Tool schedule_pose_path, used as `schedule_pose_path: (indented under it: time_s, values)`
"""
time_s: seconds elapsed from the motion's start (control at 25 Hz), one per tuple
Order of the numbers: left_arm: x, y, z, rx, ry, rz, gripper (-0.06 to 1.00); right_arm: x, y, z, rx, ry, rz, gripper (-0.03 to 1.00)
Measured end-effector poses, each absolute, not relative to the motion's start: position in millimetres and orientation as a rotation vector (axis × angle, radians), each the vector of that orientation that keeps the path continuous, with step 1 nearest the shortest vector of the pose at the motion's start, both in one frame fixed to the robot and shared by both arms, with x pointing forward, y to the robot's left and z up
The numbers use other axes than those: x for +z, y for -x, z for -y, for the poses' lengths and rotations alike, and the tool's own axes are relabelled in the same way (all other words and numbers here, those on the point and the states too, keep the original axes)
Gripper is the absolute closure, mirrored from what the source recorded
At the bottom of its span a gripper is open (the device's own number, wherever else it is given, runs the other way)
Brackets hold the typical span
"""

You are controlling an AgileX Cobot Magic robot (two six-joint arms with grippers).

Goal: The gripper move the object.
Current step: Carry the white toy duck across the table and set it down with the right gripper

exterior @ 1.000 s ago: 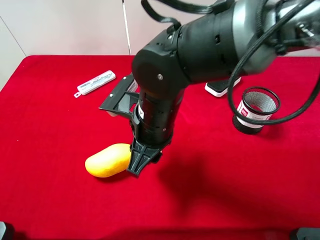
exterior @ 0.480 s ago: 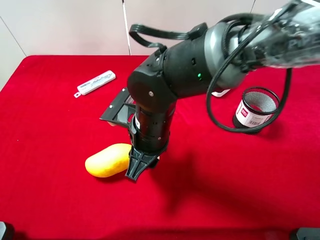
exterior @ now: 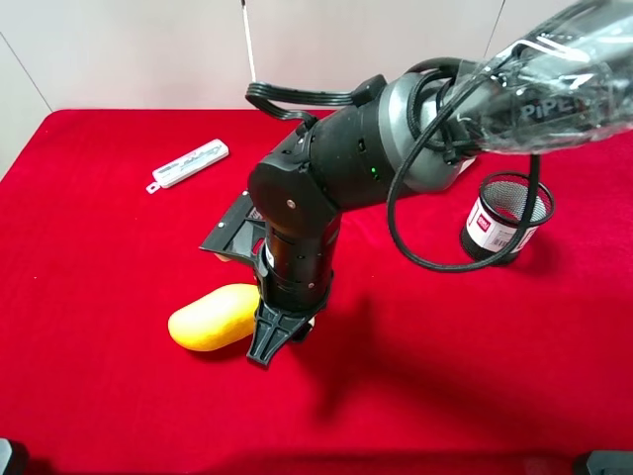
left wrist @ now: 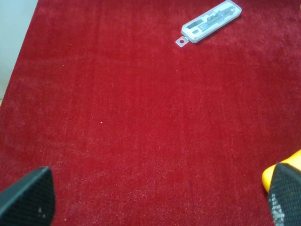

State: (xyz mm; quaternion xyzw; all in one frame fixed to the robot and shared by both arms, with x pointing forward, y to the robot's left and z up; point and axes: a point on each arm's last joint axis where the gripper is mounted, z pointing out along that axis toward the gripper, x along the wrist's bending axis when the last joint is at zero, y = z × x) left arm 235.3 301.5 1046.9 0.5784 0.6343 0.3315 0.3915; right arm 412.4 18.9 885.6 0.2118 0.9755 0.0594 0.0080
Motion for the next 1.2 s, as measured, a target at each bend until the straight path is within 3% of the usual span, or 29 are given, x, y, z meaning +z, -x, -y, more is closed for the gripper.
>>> schedule_pose_path:
  time_s: [1.2]
  values:
    - [1046.9, -235.3, -301.5, 0.842, -1.469, -1.611, 0.05, 876.1, -413.4, -16.1, 0.111, -0.649, -3.044, 0.64]
